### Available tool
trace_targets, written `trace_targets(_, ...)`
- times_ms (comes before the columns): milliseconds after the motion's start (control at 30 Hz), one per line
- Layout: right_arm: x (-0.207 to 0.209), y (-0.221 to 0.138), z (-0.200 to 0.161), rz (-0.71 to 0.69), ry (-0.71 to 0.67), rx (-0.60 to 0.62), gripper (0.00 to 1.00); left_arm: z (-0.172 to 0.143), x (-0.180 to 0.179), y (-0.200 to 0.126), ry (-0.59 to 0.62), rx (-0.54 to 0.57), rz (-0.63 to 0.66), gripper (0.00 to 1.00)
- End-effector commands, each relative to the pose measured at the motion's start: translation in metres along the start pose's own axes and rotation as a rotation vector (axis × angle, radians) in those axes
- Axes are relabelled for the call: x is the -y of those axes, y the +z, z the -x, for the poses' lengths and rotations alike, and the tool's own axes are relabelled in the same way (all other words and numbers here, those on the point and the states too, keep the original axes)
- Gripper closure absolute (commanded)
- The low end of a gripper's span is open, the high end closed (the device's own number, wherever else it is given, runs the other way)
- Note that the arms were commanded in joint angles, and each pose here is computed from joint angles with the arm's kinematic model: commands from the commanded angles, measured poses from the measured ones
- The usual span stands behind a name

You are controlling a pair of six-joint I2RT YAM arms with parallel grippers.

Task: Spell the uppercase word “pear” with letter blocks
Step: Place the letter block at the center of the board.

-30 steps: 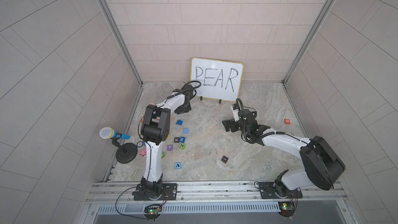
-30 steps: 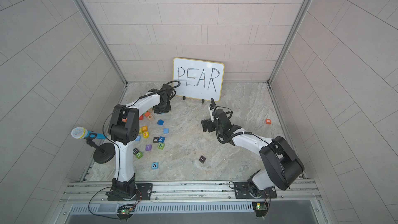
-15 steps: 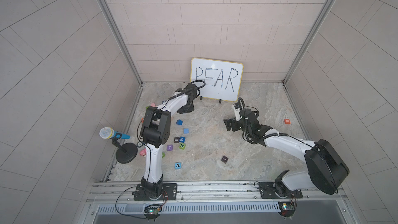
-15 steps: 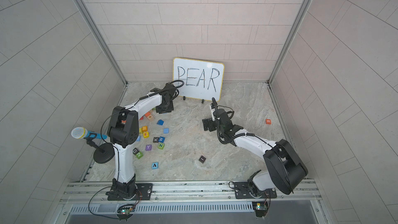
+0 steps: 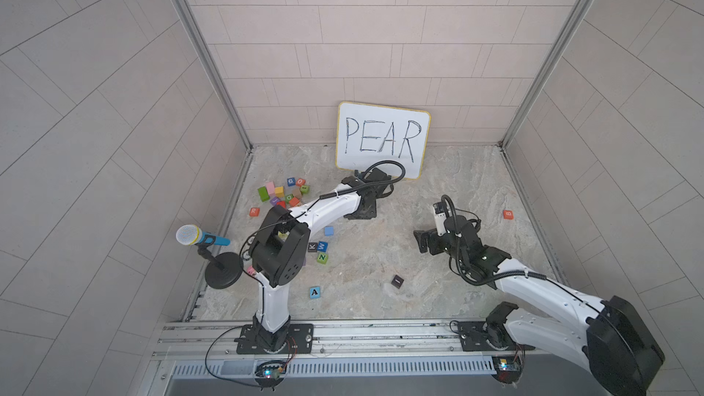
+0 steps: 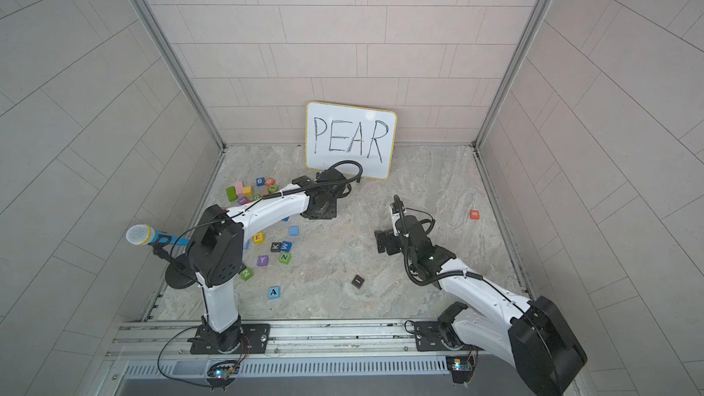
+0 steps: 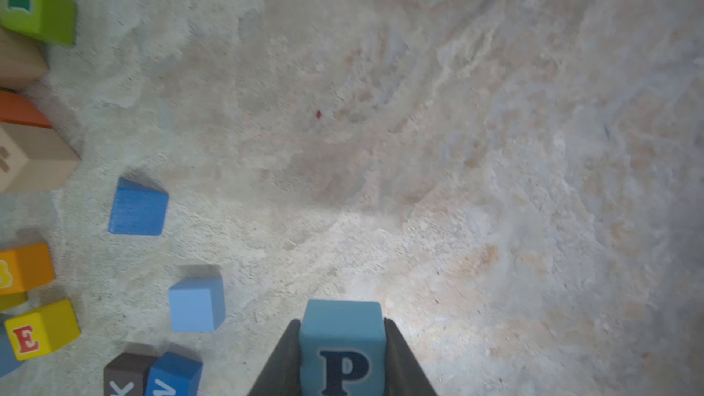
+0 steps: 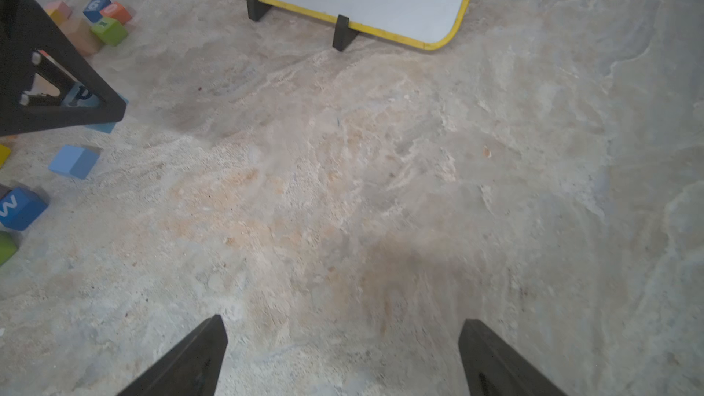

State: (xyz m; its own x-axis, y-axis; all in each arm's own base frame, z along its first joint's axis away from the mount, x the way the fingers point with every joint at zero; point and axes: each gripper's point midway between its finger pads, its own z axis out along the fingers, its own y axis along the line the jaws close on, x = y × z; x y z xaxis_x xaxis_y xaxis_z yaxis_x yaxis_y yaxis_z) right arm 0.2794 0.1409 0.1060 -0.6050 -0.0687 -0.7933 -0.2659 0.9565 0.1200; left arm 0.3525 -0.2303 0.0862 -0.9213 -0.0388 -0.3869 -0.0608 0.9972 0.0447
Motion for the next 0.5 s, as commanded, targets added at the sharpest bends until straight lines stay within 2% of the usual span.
trace_targets(0, 0.010, -0.003, -0.016, -0.039, 0.015, -0.020, 0.00, -0.006, 0.008, -0.003, -0.036, 0.021, -0.017, 1.00)
trace_targets(267, 0.006, 0.006, -0.022, -0.021, 0.004, -0.039, 0.00, -0.021, 0.032, 0.010, 0.004, 0.008, -0.047, 1.00)
trace_targets(467, 0.002, 0.016, -0.019, -0.011, 0.001, -0.038, 0.00, -0.023, 0.033, 0.020, 0.014, 0.004, -0.032, 1.00)
